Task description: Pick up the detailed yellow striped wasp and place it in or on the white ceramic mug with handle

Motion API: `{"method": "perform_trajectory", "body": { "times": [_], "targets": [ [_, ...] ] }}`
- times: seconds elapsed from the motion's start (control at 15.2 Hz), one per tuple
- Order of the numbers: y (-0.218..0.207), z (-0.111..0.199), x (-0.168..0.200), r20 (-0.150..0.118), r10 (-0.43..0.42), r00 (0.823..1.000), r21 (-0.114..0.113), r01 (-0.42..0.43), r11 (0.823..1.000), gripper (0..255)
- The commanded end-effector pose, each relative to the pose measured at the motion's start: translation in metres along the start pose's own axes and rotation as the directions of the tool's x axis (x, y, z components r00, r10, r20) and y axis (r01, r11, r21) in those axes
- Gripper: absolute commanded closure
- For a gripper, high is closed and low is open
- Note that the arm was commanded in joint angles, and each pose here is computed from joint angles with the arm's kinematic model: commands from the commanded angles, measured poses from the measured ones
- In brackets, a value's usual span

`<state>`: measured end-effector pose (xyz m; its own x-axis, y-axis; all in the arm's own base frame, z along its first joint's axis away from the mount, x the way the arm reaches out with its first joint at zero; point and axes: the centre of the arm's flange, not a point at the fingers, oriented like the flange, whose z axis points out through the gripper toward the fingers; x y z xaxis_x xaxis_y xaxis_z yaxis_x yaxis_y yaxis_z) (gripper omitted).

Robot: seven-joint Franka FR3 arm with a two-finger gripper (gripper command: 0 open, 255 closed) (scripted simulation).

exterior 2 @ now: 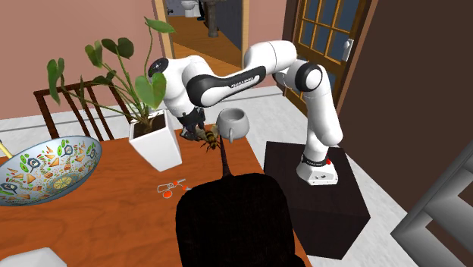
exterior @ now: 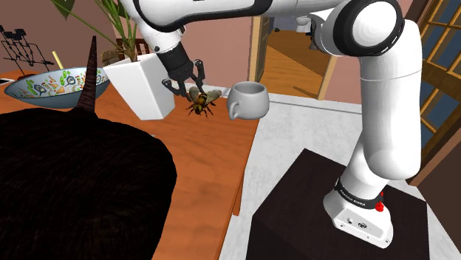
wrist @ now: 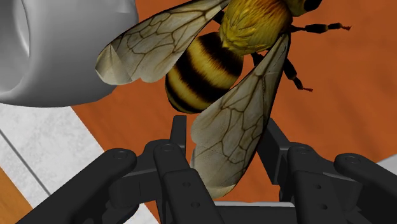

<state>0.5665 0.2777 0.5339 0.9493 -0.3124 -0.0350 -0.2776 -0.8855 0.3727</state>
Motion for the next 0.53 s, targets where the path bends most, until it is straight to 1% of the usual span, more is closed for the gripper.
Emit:
{"method": "perform_trajectory", "body": {
  "times": [0.0, 0.46],
  "targets": [
    [0.004, -0.011, -0.001, 0.000, 0.001, 1.000, 0.000, -0.001, 1.000, 255],
    [0.018, -0.045, -0.002, 0.000, 0.001, 1.000, 0.000, -0.001, 1.000, 255]
  ]
}}
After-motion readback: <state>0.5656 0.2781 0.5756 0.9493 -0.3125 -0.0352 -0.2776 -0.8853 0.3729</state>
